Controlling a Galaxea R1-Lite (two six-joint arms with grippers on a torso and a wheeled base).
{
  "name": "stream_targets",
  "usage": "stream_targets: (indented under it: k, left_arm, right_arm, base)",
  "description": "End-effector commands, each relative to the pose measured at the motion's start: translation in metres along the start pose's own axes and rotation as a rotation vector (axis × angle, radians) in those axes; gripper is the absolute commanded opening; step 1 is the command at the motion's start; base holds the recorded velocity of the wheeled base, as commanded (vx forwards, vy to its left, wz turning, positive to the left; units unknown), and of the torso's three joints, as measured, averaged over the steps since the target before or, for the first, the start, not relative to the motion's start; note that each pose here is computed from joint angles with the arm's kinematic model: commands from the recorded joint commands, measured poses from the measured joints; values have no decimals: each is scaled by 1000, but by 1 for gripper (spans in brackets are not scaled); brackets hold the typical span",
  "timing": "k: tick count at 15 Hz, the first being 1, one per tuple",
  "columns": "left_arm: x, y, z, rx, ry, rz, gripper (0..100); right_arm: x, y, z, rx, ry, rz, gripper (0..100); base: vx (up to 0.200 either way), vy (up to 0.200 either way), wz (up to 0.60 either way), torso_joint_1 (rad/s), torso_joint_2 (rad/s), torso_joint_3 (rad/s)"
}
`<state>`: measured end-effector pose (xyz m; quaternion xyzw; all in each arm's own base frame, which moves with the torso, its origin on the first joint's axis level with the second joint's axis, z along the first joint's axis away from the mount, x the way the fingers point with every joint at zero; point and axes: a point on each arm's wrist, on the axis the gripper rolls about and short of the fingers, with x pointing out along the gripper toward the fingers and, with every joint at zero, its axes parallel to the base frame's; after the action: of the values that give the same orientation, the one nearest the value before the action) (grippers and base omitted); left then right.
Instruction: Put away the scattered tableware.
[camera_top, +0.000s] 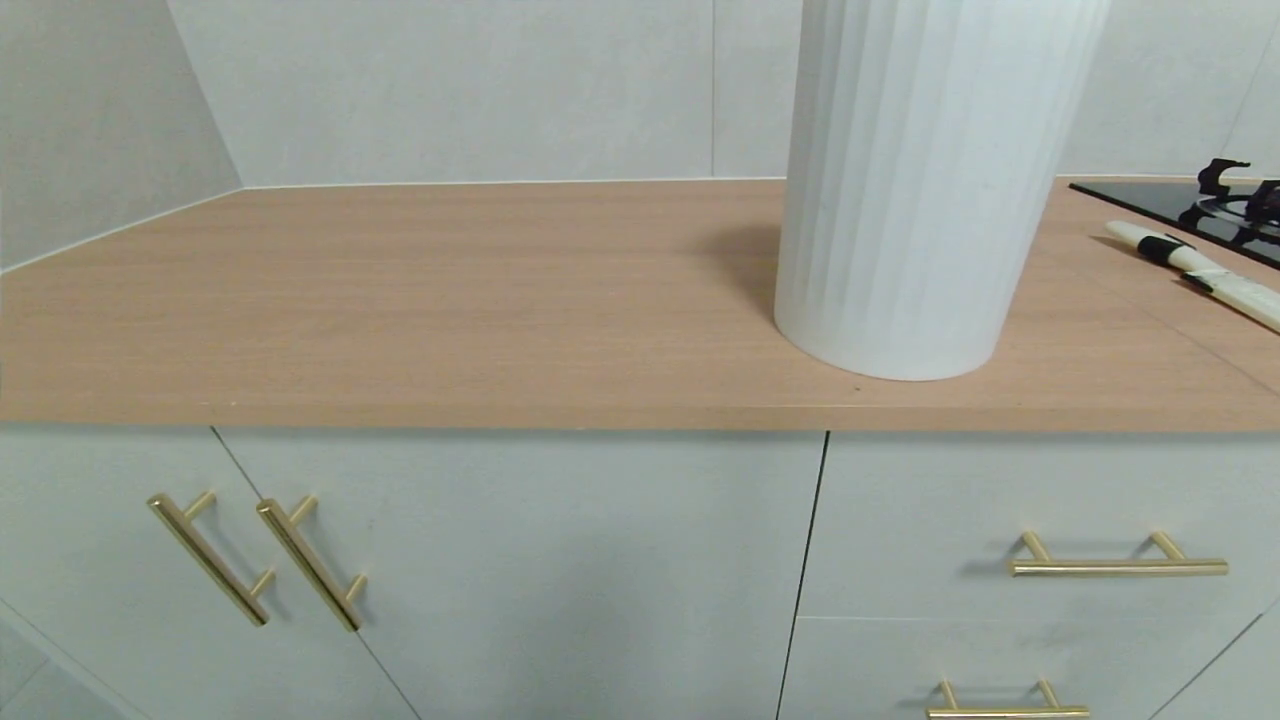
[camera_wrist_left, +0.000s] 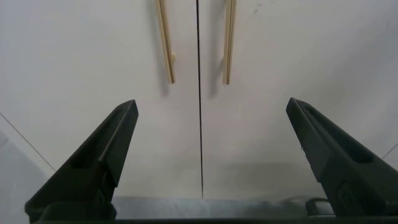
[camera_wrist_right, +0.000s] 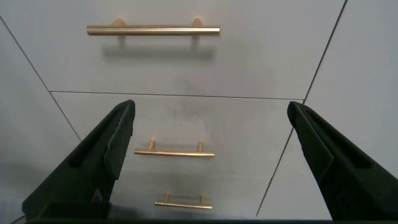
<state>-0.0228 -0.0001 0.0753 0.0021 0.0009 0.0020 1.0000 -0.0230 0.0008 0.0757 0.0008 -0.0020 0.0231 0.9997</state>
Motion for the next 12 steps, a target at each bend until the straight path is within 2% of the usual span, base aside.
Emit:
stream_targets:
  k: [1,11,12]
  left_arm:
    - [0,0,0,0,1,2,100]
    - [0,0,0,0,1,1,100]
    - [0,0,0,0,1,1,100]
  right_arm:
    - [0,0,0,0,1,1,100]
    - [0,0,0,0,1,1,100]
    - [0,0,0,0,1,0,100]
  base:
    - [0,0,-600,2,-2,-2]
    - [0,0,0,0,0,0]
    - [0,-200,0,-2,2,2]
